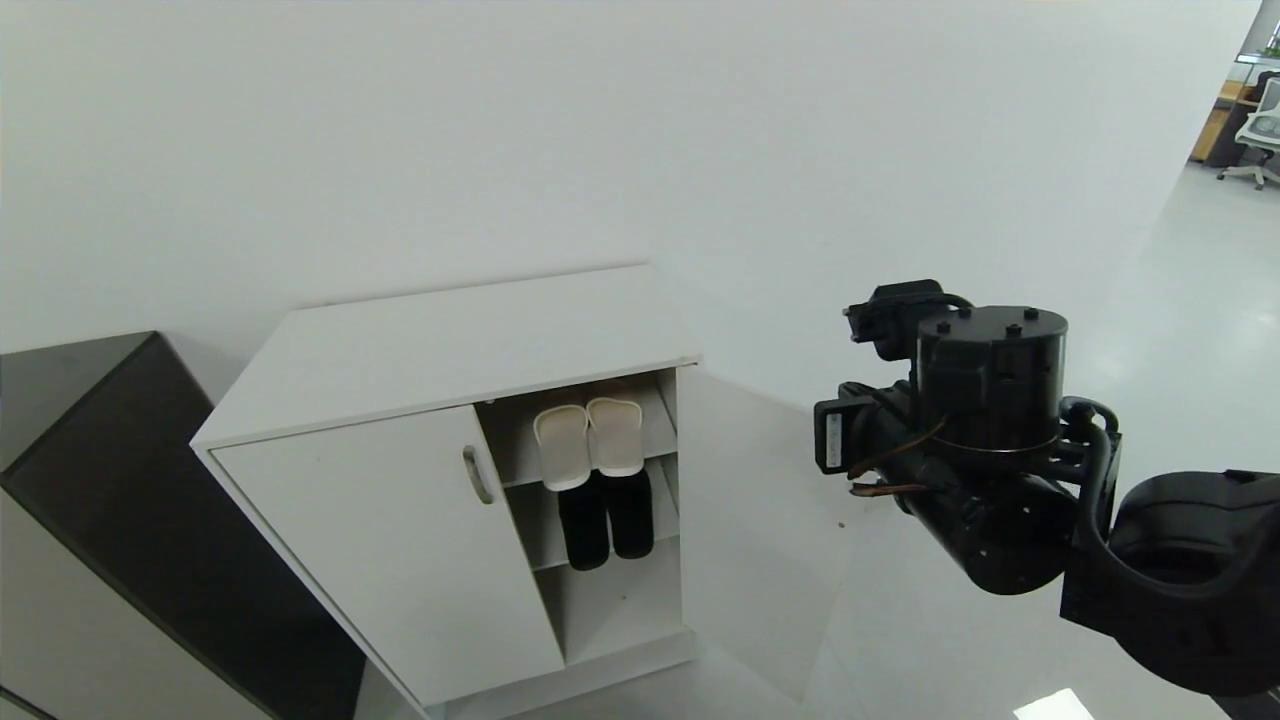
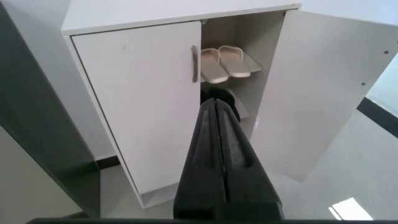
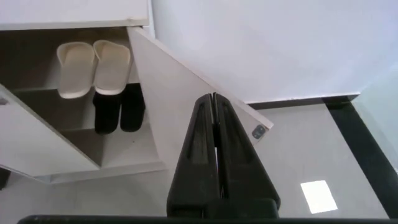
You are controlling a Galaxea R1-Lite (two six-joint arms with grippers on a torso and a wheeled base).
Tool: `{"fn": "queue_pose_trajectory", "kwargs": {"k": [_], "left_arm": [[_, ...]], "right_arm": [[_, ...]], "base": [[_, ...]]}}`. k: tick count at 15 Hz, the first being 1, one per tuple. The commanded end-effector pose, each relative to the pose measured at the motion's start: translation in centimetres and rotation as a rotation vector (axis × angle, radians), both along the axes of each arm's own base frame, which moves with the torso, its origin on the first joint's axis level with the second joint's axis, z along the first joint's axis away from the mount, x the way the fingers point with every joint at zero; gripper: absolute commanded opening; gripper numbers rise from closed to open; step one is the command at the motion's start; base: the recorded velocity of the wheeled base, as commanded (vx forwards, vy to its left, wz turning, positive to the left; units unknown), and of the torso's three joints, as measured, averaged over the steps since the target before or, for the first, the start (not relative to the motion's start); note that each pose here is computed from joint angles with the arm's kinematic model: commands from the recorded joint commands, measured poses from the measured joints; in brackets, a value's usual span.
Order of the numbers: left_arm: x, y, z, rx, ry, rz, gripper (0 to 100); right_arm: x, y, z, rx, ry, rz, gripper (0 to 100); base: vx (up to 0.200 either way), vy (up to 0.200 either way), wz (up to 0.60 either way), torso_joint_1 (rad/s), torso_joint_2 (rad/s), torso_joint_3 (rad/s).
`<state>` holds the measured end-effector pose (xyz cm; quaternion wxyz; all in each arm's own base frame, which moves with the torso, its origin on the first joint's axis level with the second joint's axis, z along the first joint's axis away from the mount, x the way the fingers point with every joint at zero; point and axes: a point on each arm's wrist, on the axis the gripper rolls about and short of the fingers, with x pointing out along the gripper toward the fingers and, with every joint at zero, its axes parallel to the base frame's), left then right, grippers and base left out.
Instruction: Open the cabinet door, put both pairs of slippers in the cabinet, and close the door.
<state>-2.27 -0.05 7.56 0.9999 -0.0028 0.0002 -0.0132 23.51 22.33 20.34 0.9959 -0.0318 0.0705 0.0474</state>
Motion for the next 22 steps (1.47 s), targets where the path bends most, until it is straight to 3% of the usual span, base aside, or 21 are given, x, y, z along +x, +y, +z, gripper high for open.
{"fn": "queue_pose_trajectory", "kwargs": {"k": [1, 6, 12, 15, 22], "left_arm": [[0.0, 0.0, 0.0, -0.001, 0.0, 0.0, 0], [0.0, 0.0, 0.0, -0.001, 0.0, 0.0, 0], [0.0, 0.0, 0.0, -0.001, 0.0, 0.0, 0], [0.0, 0.0, 0.0, -0.001, 0.0, 0.0, 0], [0.0, 0.0, 0.0, -0.002, 0.0, 0.0, 0]], "right_arm": [[0.0, 0.0, 0.0, 0.0, 0.0, 0.0, 0], [1.7, -1.4, -0.2, 0.024, 0.007, 0.026, 0], [5.8, -3.2, -1.3, 0.013, 0.03, -0.074, 0], [7.9, -4.3, -1.6, 0.005, 0.052, -0.137, 0], [13.7, -5.2, -3.5, 0.088, 0.111, -0.24, 0]], "base": [[0.0, 0.0, 0.0, 0.036, -0.06, -0.051], [0.0, 0.0, 0.0, 0.149, -0.32, -0.174], [0.0, 0.0, 0.0, 0.004, -0.01, -0.006], [-0.2, 0.0, 0.0, 0.012, 0.0, 0.002], [0.0, 0.0, 0.0, 0.0, 0.0, 0.0]]}}
